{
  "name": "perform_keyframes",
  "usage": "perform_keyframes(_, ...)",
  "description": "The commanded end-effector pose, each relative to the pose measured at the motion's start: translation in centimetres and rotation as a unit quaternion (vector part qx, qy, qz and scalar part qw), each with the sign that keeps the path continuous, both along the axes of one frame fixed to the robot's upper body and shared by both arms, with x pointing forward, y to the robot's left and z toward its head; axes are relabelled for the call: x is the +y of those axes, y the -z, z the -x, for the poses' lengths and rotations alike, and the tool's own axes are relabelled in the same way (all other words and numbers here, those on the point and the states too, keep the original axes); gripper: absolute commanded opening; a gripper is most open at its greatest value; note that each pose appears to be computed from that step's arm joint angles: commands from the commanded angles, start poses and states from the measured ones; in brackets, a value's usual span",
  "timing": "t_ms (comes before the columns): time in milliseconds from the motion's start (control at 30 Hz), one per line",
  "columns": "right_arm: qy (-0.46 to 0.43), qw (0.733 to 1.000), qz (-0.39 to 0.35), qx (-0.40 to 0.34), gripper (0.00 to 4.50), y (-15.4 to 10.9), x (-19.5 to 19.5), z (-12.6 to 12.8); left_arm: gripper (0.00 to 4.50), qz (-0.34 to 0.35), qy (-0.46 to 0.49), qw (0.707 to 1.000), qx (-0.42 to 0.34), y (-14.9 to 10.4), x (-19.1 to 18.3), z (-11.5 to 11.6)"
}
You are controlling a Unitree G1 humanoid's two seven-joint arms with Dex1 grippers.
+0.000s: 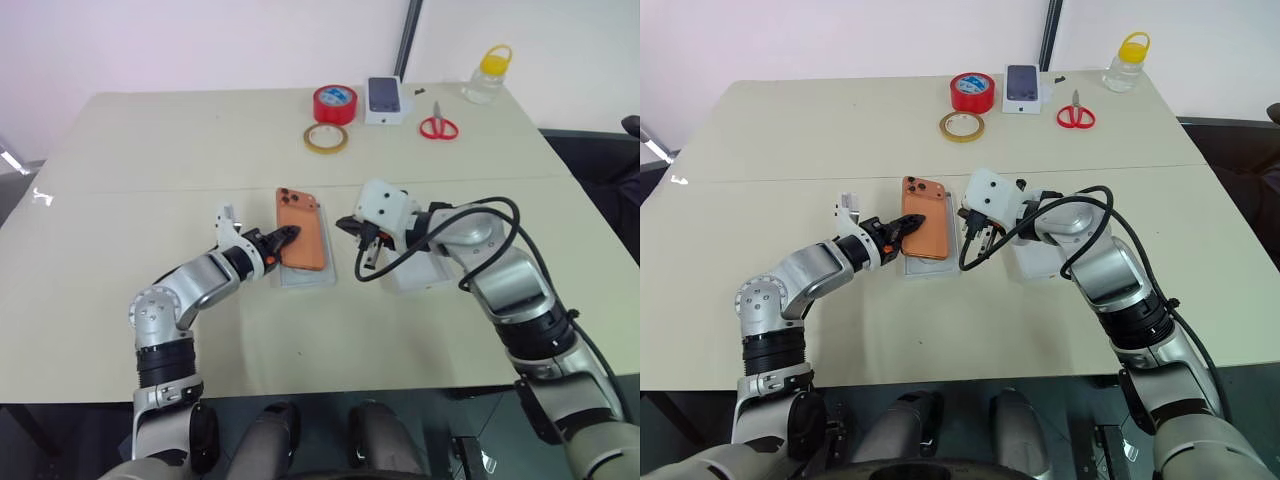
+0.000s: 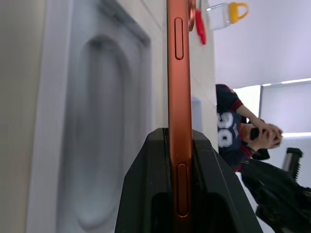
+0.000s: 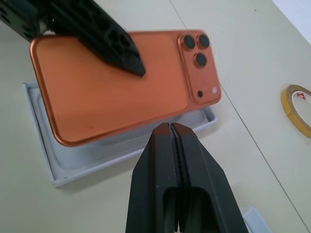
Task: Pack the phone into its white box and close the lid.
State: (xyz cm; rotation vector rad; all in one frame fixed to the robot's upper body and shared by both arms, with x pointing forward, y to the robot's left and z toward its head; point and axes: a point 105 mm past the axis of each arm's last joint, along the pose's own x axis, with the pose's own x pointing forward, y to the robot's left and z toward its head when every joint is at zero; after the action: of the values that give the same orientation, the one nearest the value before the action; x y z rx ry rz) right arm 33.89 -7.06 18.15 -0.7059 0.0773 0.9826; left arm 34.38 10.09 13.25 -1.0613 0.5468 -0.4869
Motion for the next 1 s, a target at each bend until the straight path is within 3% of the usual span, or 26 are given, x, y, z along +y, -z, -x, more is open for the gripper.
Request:
perform_keyframes(33,0.001,1.0,-0.007,-0.021,0.0,-1.0,-0.2,0.1,0.03,0.009,-0.002,1.0,-0.026,-1.1,-0.3,-0.2)
perform_keyframes(167,0.002,1.0,-0.006,-0.021,0.0,-0.9,-0.1,0.1,0.03,0.009,0.003,1.0,-0.023,-0.9,-0.6,-0.2)
perform_keyframes(300,0.001,1.0,-0.006,-0.023,0.0,-1.0,0.0,-0.1,1.8,-0.005,0.022,1.0,-0.019,-0.5,-1.2,0.1)
perform_keyframes(433,0.001,1.0,-0.004,-0.024,0.0,-1.1,0.0,-0.2,3.86,-0.014,0.026,0.999,-0.017,-0.2,-1.1,0.3)
perform_keyframes(500,0.001,1.0,-0.003,-0.024,0.0,-1.1,0.0,-0.2,4.47,-0.019,0.025,0.999,-0.019,-0.3,-0.8,0.4)
perform_keyframes(1000,0.031,0.999,0.006,-0.013,0.0,-0.4,-0.7,-1.1,4.47,-0.168,0.071,0.974,-0.131,-3.3,2.2,2.2)
